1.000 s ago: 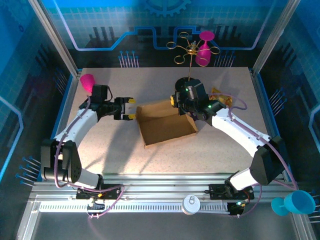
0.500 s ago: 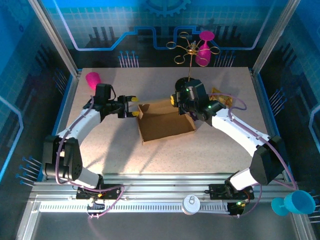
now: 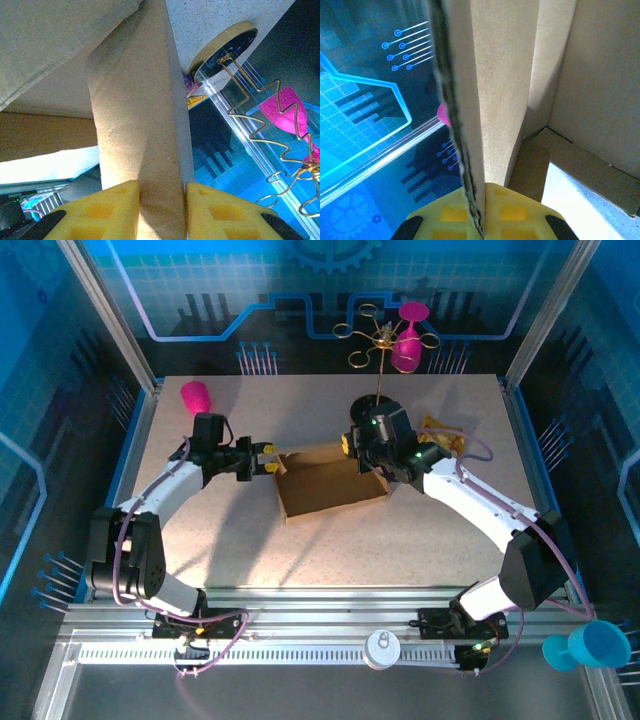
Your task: Fold the paper box
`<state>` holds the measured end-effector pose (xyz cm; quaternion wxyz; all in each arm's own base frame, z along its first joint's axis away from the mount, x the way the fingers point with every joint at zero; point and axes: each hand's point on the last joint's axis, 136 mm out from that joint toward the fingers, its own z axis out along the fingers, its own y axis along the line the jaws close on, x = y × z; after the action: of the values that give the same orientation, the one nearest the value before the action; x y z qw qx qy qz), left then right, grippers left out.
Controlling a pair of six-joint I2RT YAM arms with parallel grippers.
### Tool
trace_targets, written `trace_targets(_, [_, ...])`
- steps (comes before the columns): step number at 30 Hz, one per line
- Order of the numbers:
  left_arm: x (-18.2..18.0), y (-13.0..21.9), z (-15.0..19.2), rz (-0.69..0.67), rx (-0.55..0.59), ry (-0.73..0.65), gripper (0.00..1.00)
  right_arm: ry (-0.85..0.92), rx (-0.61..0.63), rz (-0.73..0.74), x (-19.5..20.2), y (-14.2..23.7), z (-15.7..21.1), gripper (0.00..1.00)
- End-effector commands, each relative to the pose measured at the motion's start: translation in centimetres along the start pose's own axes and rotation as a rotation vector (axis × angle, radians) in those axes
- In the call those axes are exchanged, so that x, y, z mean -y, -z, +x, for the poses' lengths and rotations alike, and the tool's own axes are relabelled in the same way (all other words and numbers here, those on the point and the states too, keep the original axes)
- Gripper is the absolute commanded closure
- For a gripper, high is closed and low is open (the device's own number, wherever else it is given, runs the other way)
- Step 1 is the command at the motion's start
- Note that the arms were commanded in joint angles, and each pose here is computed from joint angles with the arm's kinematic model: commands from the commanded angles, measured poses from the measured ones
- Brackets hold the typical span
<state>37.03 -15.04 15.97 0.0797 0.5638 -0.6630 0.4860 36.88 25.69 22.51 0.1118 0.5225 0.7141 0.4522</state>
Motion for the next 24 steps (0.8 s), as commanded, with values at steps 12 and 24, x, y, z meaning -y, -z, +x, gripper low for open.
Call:
trace_targets(12, [0.0,-1.4,0.3,-0.015,-0.055,-0.016,0.6,0.055,-0.101,0.045,0.3,0.1,1.9,1.0])
trace_targets(24, [1.0,-1.7,1.7,-0.008,-0.09,-0.048,0.6,0.063,-0.115,0.041,0.1,-0.2,2.1,1.0])
